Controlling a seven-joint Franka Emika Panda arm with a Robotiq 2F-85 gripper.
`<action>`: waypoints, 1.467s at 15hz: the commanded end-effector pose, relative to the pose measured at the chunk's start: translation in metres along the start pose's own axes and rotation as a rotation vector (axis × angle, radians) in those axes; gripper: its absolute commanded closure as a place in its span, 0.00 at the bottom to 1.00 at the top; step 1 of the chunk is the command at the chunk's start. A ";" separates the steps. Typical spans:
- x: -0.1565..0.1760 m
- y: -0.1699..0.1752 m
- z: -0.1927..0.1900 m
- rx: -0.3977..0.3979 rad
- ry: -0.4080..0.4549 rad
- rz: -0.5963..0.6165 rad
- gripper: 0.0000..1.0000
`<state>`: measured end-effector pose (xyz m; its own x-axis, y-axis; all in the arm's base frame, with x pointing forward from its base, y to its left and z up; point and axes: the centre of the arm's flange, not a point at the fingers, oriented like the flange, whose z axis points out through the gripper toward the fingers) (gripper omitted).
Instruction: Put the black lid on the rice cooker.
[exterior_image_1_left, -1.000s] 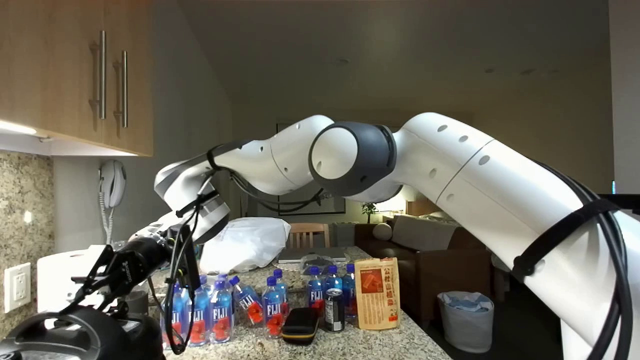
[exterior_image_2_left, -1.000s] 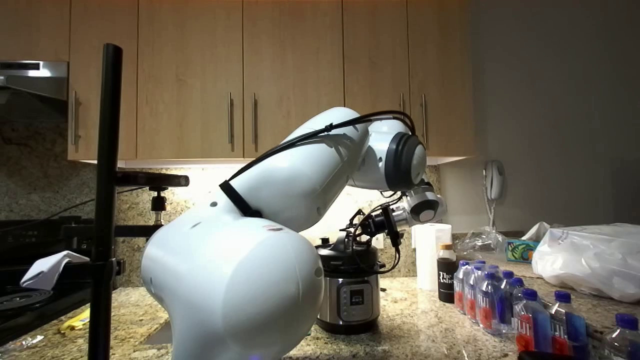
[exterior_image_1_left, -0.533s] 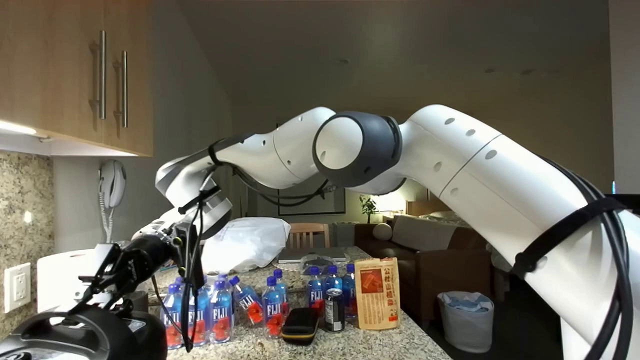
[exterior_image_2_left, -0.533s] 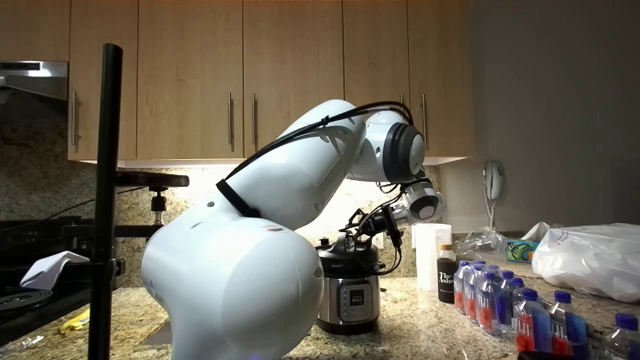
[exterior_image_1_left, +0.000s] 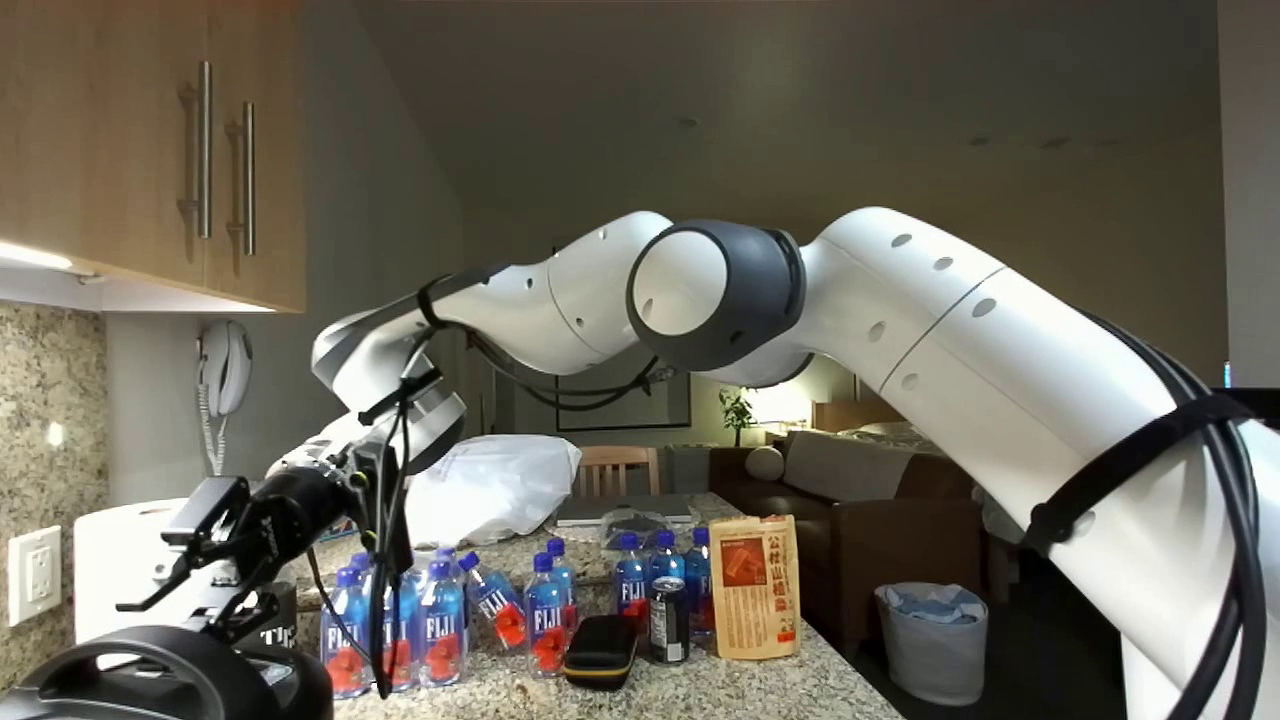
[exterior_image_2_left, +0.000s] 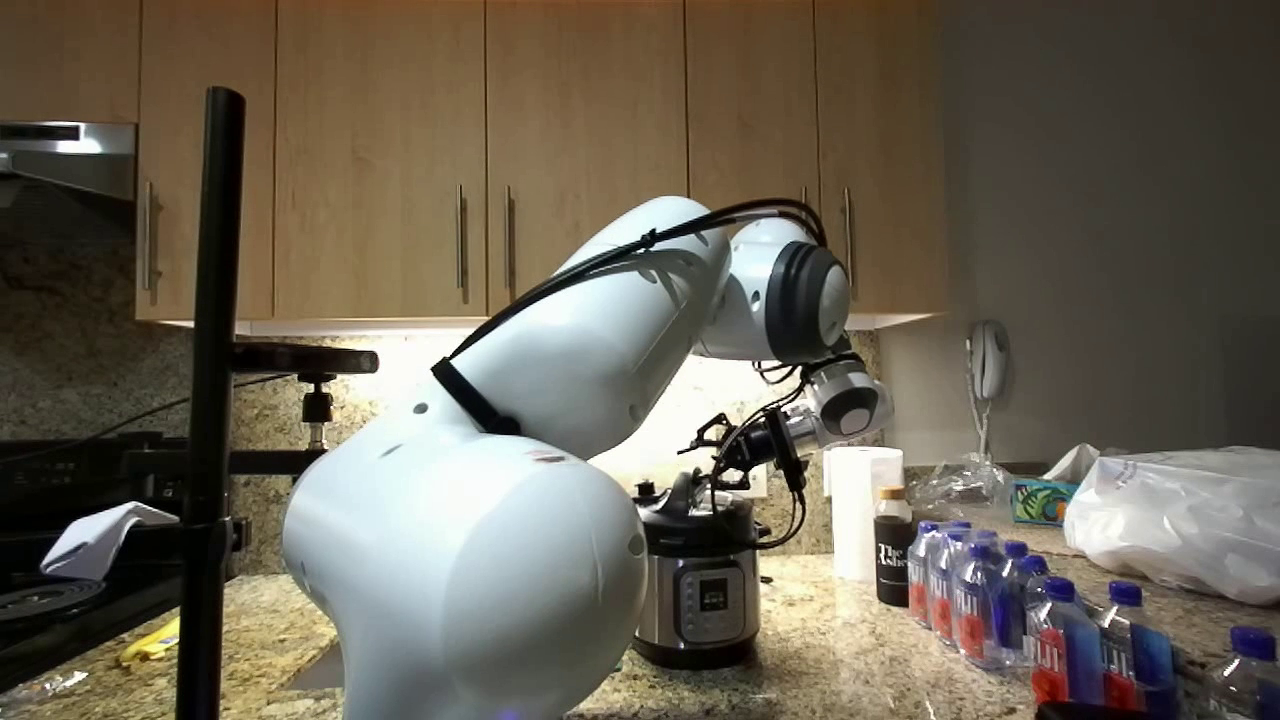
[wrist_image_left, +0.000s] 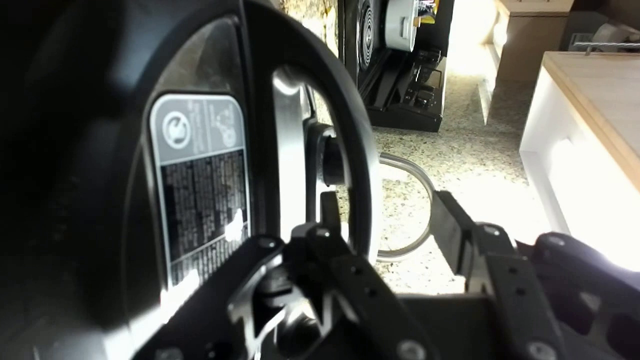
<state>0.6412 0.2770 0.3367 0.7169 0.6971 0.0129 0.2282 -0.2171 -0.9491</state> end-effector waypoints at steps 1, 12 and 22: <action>-0.017 -0.021 -0.005 -0.044 -0.019 0.031 0.18; -0.077 -0.034 -0.066 -0.318 0.102 0.213 0.00; -0.190 -0.046 -0.121 -0.717 0.323 0.382 0.00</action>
<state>0.6173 0.0906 0.4116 0.9186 0.3846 -0.0909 0.2671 -0.7739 -0.5742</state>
